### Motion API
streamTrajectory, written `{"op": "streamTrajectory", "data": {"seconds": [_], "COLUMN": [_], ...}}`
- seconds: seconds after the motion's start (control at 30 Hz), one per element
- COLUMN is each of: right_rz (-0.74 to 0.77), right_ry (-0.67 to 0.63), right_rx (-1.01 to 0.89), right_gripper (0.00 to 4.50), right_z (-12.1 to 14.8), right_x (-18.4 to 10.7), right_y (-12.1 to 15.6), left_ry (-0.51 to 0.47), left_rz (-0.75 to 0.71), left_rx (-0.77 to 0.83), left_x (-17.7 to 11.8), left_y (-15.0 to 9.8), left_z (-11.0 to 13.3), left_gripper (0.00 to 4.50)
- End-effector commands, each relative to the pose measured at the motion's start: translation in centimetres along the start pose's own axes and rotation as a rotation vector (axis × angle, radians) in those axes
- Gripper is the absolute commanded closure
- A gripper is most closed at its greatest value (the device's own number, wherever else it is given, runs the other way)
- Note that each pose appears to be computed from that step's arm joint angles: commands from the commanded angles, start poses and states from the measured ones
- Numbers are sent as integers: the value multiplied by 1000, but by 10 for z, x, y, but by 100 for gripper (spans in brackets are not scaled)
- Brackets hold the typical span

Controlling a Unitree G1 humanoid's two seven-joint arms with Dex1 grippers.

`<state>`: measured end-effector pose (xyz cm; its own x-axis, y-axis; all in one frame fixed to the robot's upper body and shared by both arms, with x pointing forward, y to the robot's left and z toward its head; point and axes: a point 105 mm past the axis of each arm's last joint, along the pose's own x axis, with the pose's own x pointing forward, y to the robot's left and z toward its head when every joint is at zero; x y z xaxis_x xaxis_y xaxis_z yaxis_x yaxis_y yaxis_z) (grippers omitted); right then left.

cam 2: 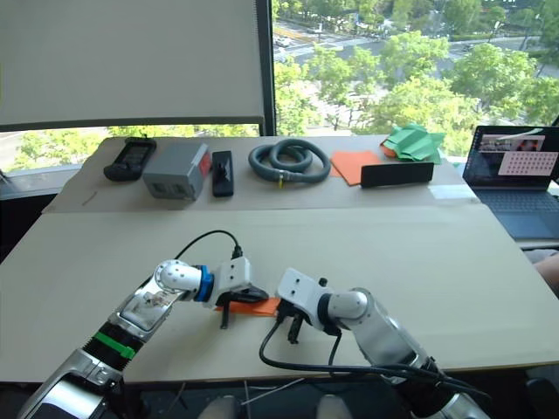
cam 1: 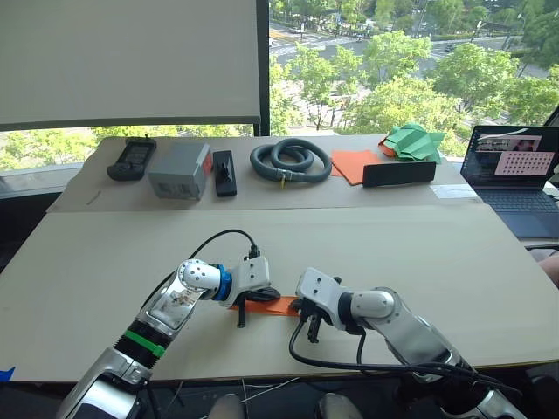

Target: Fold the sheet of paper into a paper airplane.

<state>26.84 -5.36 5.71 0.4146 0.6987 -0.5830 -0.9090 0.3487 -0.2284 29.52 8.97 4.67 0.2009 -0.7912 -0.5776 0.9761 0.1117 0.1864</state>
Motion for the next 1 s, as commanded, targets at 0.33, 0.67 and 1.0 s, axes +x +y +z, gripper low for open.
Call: {"op": "streamTrajectory", "data": {"seconds": [0.33,0.67,1.0], "right_rz": [15,22,-3], "right_ry": [90,80,-100], "right_rx": [51,37,-76], "right_gripper": [447,447,447], "right_z": [-22,-18,22], "right_x": [3,5,-3], "right_y": [2,1,0], "left_ry": [268,297,45], "left_rz": [-10,48,249], "left_rx": [-215,-245,-324], "left_x": [-40,-67,-95], "left_y": [-37,-37,0], "left_z": [-88,-97,-47], "left_gripper": [450,450,450]}}
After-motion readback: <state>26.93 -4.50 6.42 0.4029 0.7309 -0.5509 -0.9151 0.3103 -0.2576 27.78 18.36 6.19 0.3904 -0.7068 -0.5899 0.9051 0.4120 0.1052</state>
